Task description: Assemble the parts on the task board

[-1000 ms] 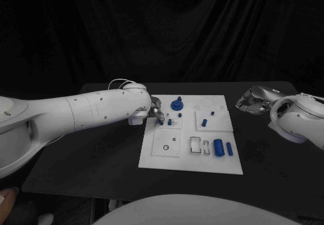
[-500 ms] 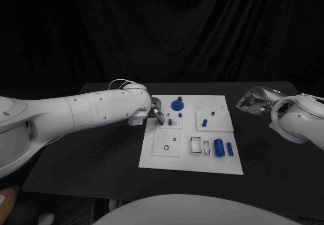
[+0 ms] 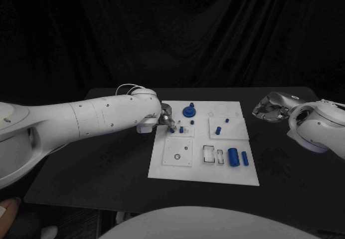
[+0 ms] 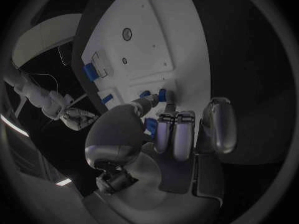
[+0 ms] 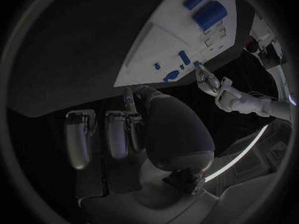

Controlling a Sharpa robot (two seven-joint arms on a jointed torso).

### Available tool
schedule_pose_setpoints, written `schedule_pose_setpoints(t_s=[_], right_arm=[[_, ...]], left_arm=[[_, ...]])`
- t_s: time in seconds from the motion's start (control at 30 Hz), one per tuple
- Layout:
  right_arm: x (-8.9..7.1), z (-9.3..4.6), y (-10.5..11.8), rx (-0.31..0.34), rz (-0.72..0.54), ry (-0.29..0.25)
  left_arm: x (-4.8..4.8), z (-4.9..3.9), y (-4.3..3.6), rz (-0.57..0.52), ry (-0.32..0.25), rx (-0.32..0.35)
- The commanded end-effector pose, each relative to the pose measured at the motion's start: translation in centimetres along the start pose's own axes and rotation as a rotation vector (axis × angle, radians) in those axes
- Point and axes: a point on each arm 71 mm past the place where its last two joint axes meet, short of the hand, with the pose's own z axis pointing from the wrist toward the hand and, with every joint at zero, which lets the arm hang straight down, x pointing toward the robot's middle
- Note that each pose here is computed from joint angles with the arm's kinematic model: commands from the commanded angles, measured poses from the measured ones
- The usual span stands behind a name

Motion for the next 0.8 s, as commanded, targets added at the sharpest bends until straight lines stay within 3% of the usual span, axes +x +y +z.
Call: schedule_pose_setpoints(t_s=[0.03, 0.8], right_arm=[[0.18, -0.04, -0.1, 0.016, -0.005, 0.012], [0.21, -0.07, -0.19, 0.019, -0.006, 0.014]], left_arm=[[0.97, 0.32, 0.02, 0.019, 0.05, -0.007], [1.06, 0.47, 0.79, 0.005, 0.039, -0.043]])
